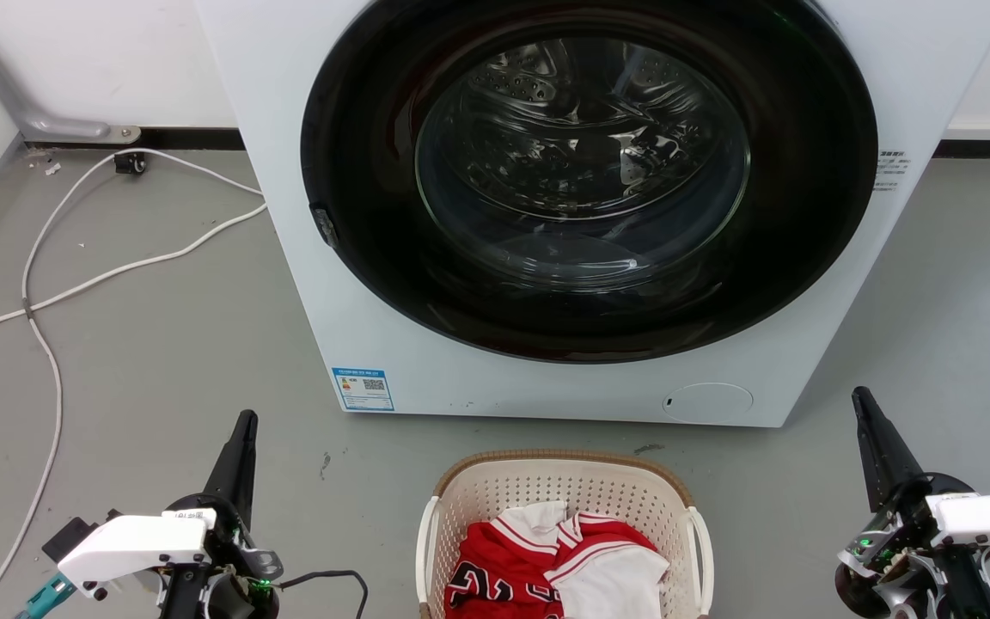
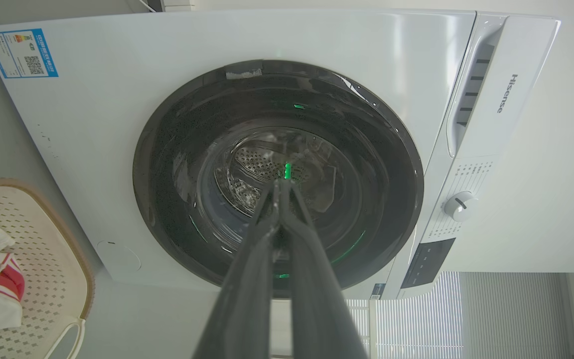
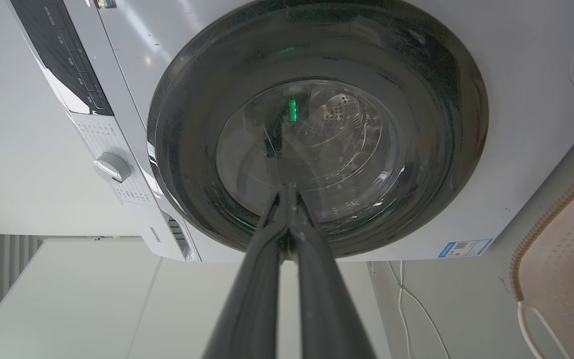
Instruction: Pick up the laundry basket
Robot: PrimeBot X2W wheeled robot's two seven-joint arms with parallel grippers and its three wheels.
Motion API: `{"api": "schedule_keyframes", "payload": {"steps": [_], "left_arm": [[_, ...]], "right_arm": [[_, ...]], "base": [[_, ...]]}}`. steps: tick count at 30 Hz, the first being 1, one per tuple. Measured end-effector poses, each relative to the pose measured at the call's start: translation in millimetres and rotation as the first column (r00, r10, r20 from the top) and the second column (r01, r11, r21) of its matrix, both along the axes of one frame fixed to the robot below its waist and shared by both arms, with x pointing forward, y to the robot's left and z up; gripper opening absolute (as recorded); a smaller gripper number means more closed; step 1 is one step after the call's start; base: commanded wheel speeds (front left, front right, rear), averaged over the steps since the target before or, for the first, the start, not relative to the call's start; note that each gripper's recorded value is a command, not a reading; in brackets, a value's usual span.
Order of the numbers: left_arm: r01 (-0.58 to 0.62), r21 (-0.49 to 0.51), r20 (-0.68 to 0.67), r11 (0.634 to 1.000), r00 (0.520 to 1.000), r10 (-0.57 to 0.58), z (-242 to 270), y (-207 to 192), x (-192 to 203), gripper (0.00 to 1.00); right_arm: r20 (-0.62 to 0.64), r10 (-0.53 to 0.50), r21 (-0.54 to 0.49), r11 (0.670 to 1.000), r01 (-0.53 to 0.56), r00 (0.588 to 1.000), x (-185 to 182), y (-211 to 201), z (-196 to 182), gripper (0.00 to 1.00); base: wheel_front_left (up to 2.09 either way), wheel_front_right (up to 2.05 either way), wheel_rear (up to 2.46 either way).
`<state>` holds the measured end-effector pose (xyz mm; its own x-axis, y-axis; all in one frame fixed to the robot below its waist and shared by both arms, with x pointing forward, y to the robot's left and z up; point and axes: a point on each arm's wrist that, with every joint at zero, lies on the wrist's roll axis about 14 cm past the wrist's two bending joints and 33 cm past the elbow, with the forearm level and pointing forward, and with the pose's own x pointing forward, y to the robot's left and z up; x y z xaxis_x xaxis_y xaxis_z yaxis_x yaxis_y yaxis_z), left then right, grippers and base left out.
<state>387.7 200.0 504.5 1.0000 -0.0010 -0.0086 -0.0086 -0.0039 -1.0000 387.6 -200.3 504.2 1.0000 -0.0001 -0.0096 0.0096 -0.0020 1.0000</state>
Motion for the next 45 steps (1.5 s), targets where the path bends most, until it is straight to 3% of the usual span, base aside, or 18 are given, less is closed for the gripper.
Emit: {"api": "schedule_keyframes", "payload": {"steps": [28,29,30,31,32,36,45], "left_arm": [[-0.001,0.001,0.0,1.0,1.0,0.001,0,0,0,0.0],[-0.001,0.001,-0.001,1.0,1.0,0.001,0,0,0,1.0],[0.0,0.0,-0.01,1.0,1.0,0.0,-3,0,-1,0.0],[0.0,-0.002,-0.028,1.0,1.0,0.0,-9,-1,-4,0.0],[-0.001,-0.005,-0.048,1.0,0.999,0.0,-16,-1,-7,1.0],[-0.009,-0.008,-0.101,1.0,0.995,0.008,-34,-1,-16,1.0],[-0.028,0.027,-0.083,0.999,0.996,0.031,-28,-1,-15,1.0]], "right_arm": [[0.0,0.0,0.0,1.0,0.0,1.0,0,0,0,0.0],[-0.001,0.0,0.0,1.0,0.0,1.0,0,0,0,1.0],[-0.011,0.0,0.001,1.0,0.0,1.0,-1,0,-4,0.0],[-0.028,-0.001,0.003,1.0,0.001,1.0,-4,0,-10,0.0],[-0.047,-0.002,0.004,1.0,0.002,0.999,-7,0,-16,1.0],[-0.102,-0.01,0.005,1.0,0.011,0.995,-17,-1,-34,1.0],[-0.09,-0.03,-0.027,0.999,0.028,0.996,-16,0,-30,1.0]], "base": [[0.0,0.0,0.0],[0.0,0.0,0.0],[0.0,0.0,0.0],[0.0,0.0,0.0],[0.0,0.0,0.0],[0.0,0.0,0.0],[0.0,0.0,0.0]]}}
